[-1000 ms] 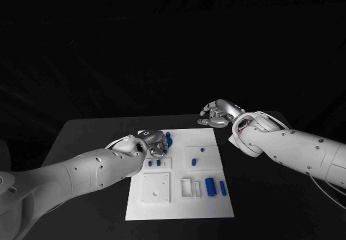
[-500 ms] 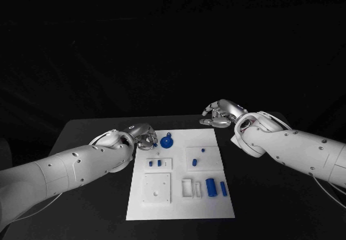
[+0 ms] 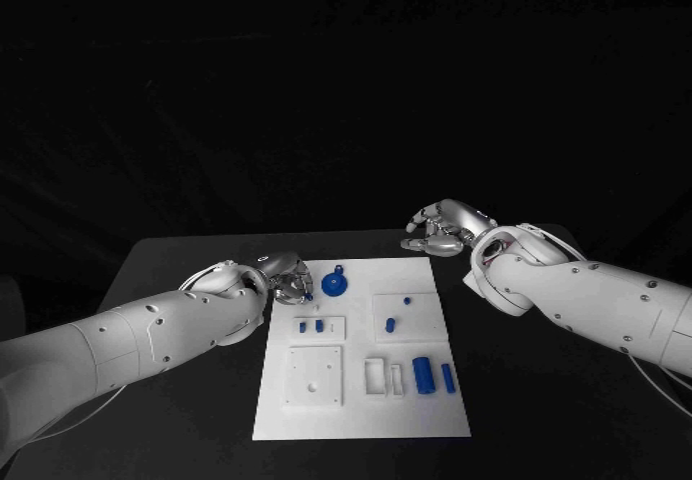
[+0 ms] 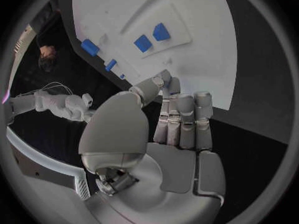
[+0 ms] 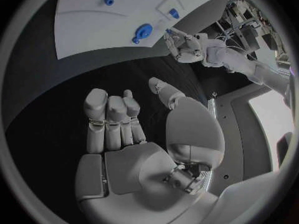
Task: Assemble the parts on the task board
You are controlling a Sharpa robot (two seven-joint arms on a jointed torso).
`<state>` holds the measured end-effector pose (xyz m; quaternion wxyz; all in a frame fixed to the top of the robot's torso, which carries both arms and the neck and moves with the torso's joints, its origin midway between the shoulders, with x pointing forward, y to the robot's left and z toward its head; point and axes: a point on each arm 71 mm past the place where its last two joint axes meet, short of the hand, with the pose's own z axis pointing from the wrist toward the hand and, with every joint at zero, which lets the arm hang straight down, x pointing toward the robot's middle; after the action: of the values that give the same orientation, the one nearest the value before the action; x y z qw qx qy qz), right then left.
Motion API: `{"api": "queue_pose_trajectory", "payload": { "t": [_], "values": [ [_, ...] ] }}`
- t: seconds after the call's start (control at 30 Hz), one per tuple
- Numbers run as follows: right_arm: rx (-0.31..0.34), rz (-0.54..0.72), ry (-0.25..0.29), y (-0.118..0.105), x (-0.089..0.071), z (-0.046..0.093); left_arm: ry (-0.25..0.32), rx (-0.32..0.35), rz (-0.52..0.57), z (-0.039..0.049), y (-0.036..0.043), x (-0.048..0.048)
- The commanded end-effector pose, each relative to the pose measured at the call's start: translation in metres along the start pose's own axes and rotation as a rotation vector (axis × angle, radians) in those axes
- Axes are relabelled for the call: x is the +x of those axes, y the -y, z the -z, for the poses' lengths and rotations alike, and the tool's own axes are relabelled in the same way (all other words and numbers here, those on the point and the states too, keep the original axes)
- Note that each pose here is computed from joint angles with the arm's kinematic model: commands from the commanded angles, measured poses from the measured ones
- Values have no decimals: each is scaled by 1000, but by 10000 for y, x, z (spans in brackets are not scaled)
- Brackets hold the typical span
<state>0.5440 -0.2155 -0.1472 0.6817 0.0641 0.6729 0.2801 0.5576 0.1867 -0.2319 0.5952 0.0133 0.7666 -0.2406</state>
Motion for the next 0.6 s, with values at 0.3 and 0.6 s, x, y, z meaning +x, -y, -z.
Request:
{"api": "queue_pose_trajectory", "payload": {
  "t": [0.3,0.6],
  "values": [
    [-10,5,-10,-18,14,-6,-39,3,29,-32,42,164],
    [-11,5,-10,-22,15,-7,-44,1,28,-39,34,186]
  ]
}}
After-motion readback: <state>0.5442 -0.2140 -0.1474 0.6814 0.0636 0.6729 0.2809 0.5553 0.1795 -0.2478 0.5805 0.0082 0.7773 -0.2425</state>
